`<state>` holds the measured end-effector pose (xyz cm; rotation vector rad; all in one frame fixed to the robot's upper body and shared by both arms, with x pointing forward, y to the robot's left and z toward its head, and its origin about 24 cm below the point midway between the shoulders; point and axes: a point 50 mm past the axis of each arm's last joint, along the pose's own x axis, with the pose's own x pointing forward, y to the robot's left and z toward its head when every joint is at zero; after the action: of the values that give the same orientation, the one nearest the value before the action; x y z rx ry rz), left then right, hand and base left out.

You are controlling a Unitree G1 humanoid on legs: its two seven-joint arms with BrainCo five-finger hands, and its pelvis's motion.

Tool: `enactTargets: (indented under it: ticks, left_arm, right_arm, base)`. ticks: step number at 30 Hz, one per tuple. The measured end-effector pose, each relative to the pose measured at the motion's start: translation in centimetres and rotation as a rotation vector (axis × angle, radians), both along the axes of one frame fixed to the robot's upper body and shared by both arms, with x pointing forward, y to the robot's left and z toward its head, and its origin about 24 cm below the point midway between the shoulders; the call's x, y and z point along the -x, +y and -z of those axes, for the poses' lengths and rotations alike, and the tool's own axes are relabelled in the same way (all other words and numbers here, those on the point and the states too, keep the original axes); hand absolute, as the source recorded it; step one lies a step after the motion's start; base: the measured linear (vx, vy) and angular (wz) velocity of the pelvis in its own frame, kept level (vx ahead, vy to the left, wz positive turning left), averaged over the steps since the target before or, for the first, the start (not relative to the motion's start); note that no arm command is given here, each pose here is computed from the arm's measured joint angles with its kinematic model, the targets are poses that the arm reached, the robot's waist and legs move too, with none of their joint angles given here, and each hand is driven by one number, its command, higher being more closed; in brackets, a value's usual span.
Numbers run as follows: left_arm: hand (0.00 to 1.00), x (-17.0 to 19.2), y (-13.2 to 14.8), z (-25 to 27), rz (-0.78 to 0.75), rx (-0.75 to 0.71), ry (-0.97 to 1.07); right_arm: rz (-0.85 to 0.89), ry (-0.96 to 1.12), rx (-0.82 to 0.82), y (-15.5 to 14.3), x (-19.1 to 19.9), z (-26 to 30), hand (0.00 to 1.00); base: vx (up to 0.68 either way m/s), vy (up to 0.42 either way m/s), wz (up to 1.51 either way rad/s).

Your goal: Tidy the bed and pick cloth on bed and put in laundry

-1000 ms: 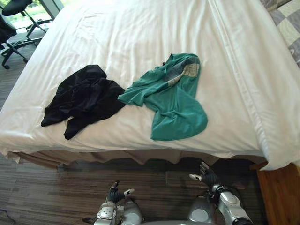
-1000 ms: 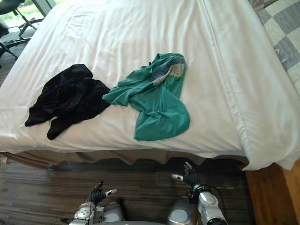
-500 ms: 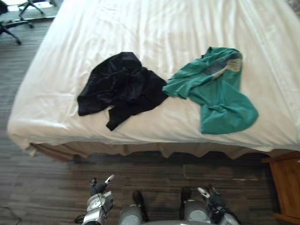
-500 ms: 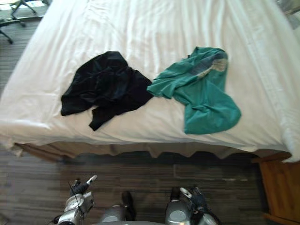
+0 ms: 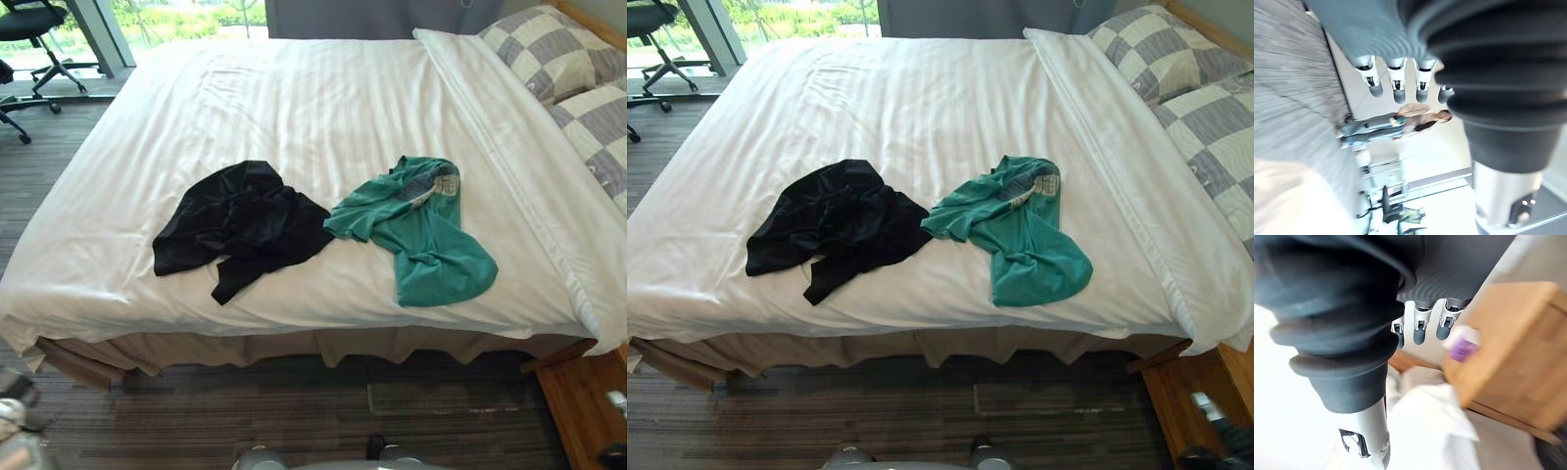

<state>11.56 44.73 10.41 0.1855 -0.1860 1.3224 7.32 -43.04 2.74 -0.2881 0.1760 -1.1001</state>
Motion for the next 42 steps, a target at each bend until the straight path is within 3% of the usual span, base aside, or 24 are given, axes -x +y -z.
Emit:
enactTargets:
  ticks: [3,5,7,9,14,18,22,31,36,42]
  left_arm:
    - [0.0,-1.8,0.6,-3.3,0.027,-0.076,-0.09]
    - [0.0,-3.2,0.0,-4.3,0.068,-0.11,-0.109]
    - [0.0,-4.2,-1.3,-4.9,0.109,-0.274,-0.044]
    - [0.0,-6.3,-3.0,-6.8,0.353,-0.4,-0.078]
    - [0.0,-11.6,-2.2,-9.5,0.61,-0.487,0.147]
    - [0.0,-14.7,-5.0,-9.7,0.742,-0.576,0.196]
    - [0.0,-19.0,-9.4,-12.6,0.807,-0.75,0.216]
    - [0.0,-21.2,-11.8,-12.0,0.802,-0.791,0.342]
    - [0.0,-22.2,-13.1,-13.4,0.747,-0.828,0.397]
    - [0.0,-22.6,-13.2,-11.9,0.644,-0.851,0.545]
  right_arm:
    - [-0.063,-0.104,0.151,-2.0,-3.5,-5.2,0.0]
    - [-0.214,-0.177,0.203,-0.4,-7.3,-7.4,0.0]
    - [-0.33,-0.199,0.228,1.3,-9.8,-8.3,0.0]
    - [-0.443,-0.183,0.24,3.3,-12.3,-8.5,0.0]
    - [-0.665,-0.092,0.218,6.5,-15.4,-7.2,0.0]
    - [-0.797,-0.088,0.256,9.3,-18.2,-7.7,0.0]
    - [-0.89,-0.306,0.386,12.2,-22.9,-15.1,0.0]
    - [-0.992,-0.422,0.489,14.9,-21.2,-18.0,0.0]
    - [-1.06,-0.519,0.562,16.9,-19.8,-20.0,0.0]
    - [-1.075,-0.596,0.584,17.2,-18.3,-20.8,0.0]
  base:
    - [0.05,-0.033,0.04]
    - [-0.08,-0.049,-0.1]
    - [-0.1,-0.043,-0.12]
    - [-0.07,-0.014,-0.22]
    - [-0.07,0.052,-0.18]
    - [-0.14,0.094,-0.22]
    - [-0.18,0.063,-0.18]
    - [0.0,-0.014,-0.16]
    - [-0.06,0.005,-0.05]
    - [-0.07,-0.022,0.0]
